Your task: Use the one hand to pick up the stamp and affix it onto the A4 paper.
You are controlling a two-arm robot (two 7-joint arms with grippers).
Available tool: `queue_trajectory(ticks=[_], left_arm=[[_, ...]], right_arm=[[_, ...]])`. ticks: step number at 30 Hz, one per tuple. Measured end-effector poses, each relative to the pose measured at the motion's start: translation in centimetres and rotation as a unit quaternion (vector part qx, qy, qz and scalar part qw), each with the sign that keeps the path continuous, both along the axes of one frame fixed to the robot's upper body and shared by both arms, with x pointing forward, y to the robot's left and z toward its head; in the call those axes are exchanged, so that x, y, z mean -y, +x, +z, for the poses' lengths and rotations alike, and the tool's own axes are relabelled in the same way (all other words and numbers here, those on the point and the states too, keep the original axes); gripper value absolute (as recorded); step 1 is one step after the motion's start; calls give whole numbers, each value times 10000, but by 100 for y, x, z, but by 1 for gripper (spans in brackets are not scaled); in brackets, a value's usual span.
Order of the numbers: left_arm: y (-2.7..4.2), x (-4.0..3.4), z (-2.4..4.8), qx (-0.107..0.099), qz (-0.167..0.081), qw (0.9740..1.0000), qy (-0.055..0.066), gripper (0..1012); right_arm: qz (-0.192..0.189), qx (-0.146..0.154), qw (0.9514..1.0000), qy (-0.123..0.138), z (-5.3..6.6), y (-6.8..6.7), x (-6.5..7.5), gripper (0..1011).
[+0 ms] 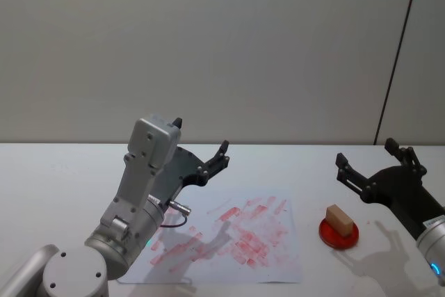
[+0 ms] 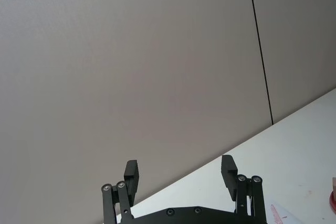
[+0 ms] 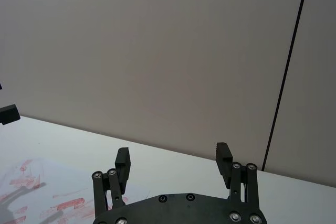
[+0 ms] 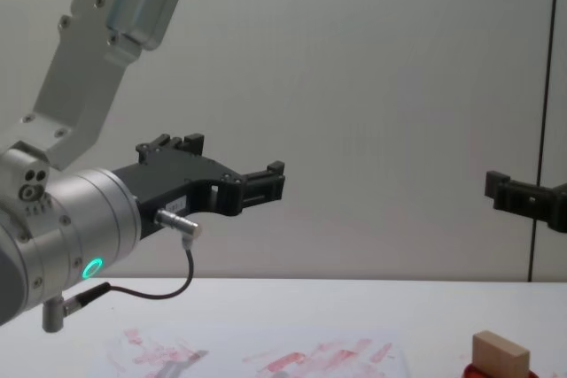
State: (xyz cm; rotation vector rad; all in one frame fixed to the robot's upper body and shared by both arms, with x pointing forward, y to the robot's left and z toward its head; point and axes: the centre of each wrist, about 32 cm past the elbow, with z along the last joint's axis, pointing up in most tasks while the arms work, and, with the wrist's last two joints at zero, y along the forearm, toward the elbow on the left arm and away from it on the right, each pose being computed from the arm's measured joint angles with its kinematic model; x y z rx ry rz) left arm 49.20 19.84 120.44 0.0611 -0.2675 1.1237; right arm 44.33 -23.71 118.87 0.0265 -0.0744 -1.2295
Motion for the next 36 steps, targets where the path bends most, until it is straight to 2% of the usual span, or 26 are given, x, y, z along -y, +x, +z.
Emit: queue_trajectory(ticks=[25, 36], left_arm=[[0, 0, 0, 0, 0, 10000, 0, 1002], [0, 0, 0, 0, 0, 10000, 0, 1003]], right_arm=[[35, -25, 10000, -15, -6, 12, 8, 1001], [306, -284, 9991, -107, -47, 74, 54, 1001]])
